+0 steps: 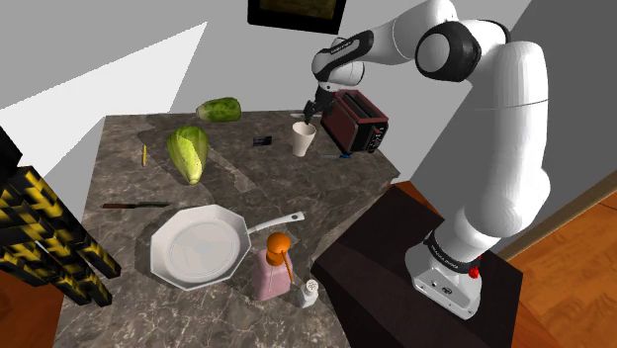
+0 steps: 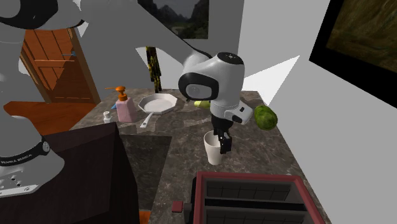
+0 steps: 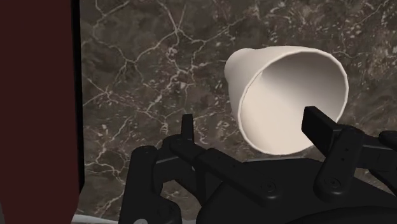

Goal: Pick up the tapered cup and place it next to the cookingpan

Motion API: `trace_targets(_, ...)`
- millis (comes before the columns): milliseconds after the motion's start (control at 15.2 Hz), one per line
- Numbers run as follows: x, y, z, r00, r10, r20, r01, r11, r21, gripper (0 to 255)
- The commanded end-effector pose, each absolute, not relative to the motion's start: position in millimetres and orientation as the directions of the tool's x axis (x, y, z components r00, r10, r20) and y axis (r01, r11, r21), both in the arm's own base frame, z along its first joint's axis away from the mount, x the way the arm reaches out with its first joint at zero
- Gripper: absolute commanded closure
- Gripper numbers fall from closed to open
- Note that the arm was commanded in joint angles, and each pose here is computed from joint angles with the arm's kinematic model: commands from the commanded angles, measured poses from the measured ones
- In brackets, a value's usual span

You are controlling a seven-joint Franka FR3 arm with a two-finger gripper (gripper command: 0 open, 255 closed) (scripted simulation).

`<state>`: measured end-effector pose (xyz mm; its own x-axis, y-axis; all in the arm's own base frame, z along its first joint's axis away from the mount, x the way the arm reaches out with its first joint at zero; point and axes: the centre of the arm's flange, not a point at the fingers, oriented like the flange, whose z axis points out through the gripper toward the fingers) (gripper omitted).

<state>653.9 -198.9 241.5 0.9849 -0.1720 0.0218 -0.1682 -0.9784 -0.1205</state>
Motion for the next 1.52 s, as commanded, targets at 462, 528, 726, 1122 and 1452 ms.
trace_targets(462, 656, -196, 201, 0.985, -0.173, 0.022, -0.169, -0.978, -0.121, 0)
trace_targets(528, 656, -196, 201, 0.985, -0.173, 0.022, -0.169, -0.978, -0.121, 0)
trace_targets(726, 656, -196, 201, 0.985, -0.173, 0.022, -0.169, -0.978, -0.121, 0)
trace_targets(1122, 656, -196, 201, 0.985, -0.173, 0.021, -0.169, -0.978, -0.121, 255)
trace_targets(1452, 656, -196, 201, 0.985, -0.173, 0.021, -0.169, -0.978, -0.121, 255)
